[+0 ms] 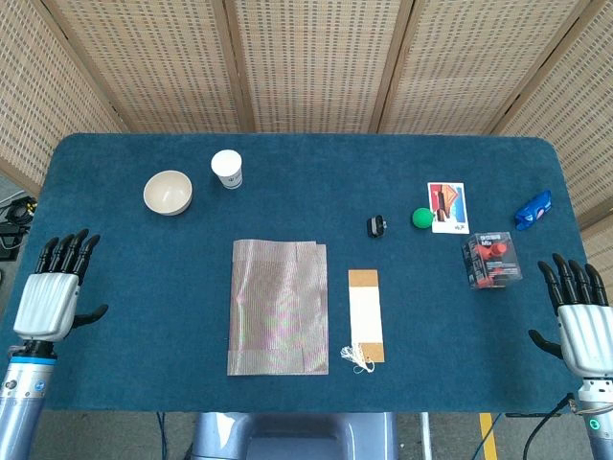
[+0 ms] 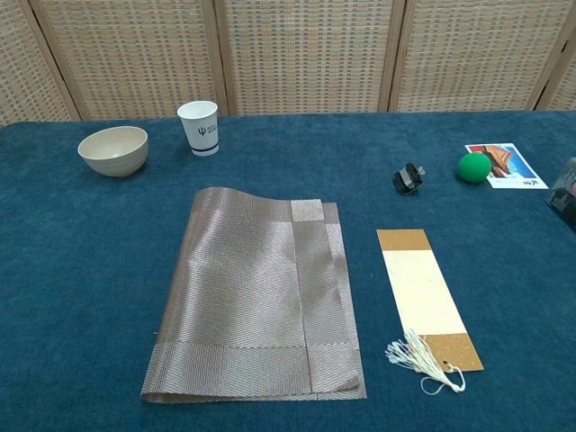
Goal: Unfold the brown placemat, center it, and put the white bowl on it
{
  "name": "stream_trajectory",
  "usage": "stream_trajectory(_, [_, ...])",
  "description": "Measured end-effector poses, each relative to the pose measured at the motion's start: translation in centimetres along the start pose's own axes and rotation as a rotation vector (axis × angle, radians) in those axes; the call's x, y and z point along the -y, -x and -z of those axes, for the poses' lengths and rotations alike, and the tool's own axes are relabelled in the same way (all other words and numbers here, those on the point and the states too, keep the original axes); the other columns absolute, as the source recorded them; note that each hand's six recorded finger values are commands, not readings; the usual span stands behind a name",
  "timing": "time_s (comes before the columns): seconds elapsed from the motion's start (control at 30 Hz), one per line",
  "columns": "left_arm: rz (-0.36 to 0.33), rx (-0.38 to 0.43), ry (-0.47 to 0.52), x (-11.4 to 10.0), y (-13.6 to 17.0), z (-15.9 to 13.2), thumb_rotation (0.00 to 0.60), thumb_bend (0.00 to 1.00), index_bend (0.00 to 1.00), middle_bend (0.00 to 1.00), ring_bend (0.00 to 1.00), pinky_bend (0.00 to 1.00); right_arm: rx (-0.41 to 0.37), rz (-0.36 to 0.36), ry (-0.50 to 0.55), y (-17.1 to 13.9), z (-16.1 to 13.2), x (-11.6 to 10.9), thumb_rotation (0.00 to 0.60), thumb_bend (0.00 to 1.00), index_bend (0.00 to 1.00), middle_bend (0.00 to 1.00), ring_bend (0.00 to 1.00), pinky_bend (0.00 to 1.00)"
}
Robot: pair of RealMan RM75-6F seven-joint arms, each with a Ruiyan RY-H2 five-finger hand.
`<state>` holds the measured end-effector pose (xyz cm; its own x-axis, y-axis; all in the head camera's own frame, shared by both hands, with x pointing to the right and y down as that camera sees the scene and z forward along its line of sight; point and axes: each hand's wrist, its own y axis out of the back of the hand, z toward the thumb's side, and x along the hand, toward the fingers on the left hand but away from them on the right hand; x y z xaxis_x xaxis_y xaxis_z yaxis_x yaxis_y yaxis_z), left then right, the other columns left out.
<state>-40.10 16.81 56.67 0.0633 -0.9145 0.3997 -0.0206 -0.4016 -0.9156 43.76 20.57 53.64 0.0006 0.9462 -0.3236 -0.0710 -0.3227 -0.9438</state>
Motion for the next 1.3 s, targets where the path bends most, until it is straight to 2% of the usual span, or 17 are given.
stream_trajectory(0.2, [0.009, 0.025, -0.003, 0.5, -0.2, -0.5, 0.6, 0.0, 0.0, 0.0, 0.0, 0.0, 0.003, 0.001, 0.003, -0.1, 0.1, -0.1, 0.6, 0.0, 0.05, 0.0, 0.0, 0.0])
stream_trajectory(0.4, [0.025, 0.13, -0.002, 1.1, -0.6, -3.2, 0.6, 0.0, 0.0, 0.0, 0.0, 0.0, 0.013, 0.008, 0.011, 0.0, 0.4, -0.4, 0.6, 0.0, 0.05, 0.0, 0.0, 0.0])
stream_trajectory(0.47, [0.044, 0.191, -0.011, 1.6, -0.9, -4.7, 0.6, 0.0, 0.02, 0.0, 0.0, 0.0, 0.015, 0.009, 0.012, 0.0, 0.5, -0.4, 0.6, 0.0, 0.05, 0.0, 0.0, 0.0])
stream_trajectory(0.53, [0.073, 0.267, -0.025, 2.3, -1.1, -6.7, 0.6, 0.02, 0.1, 0.0, 0.0, 0.0, 0.019, 0.007, 0.011, 0.0, 0.6, -0.3, 0.6, 0.0, 0.05, 0.0, 0.0, 0.0])
stream_trajectory(0.6, [0.102, 0.348, -0.042, 3.1, -1.2, -8.8, 0.6, 0.07, 0.22, 0.0, 0.0, 0.0, 0.026, 0.007, 0.011, 0.1, 0.7, -0.3, 0.6, 0.0, 0.05, 0.0, 0.0, 0.0])
stream_trajectory(0.77, [0.172, 0.646, -0.106, 6.1, -0.7, -16.7, 0.6, 0.19, 0.33, 0.0, 0.0, 0.0, 0.037, 0.01, 0.011, 0.2, 1.0, -0.4, 0.6, 0.0, 0.05, 0.0, 0.0, 0.0])
stream_trajectory(0.93, [0.195, 0.878, -0.165, 9.0, 0.7, -23.3, 0.6, 0.25, 0.34, 0.0, 0.0, 0.0, 0.056, 0.002, 0.015, 0.3, 1.6, -0.2, 0.6, 0.0, 0.05, 0.0, 0.0, 0.0])
stream_trajectory(1.03, [0.194, 0.977, -0.216, 10.4, 1.6, -26.0, 0.6, 0.29, 0.34, 0.0, 0.0, 0.0, 0.062, -0.004, 0.015, 0.4, 1.8, -0.1, 0.6, 0.0, 0.05, 0.0, 0.0, 0.0])
stream_trajectory(1.13, [0.186, 1.049, -0.272, 11.4, 2.1, -27.6, 0.6, 0.32, 0.33, 0.0, 0.0, 0.0, 0.068, -0.007, 0.015, 0.5, 2.0, 0.0, 0.6, 0.0, 0.05, 0.0, 0.0, 0.0])
stream_trajectory(1.3, [0.184, 1.123, -0.344, 12.7, 2.3, -29.1, 0.6, 0.37, 0.32, 0.0, 0.0, 0.0, 0.078, -0.008, 0.017, 0.6, 2.2, 0.0, 0.6, 0.0, 0.05, 0.0, 0.0, 0.0])
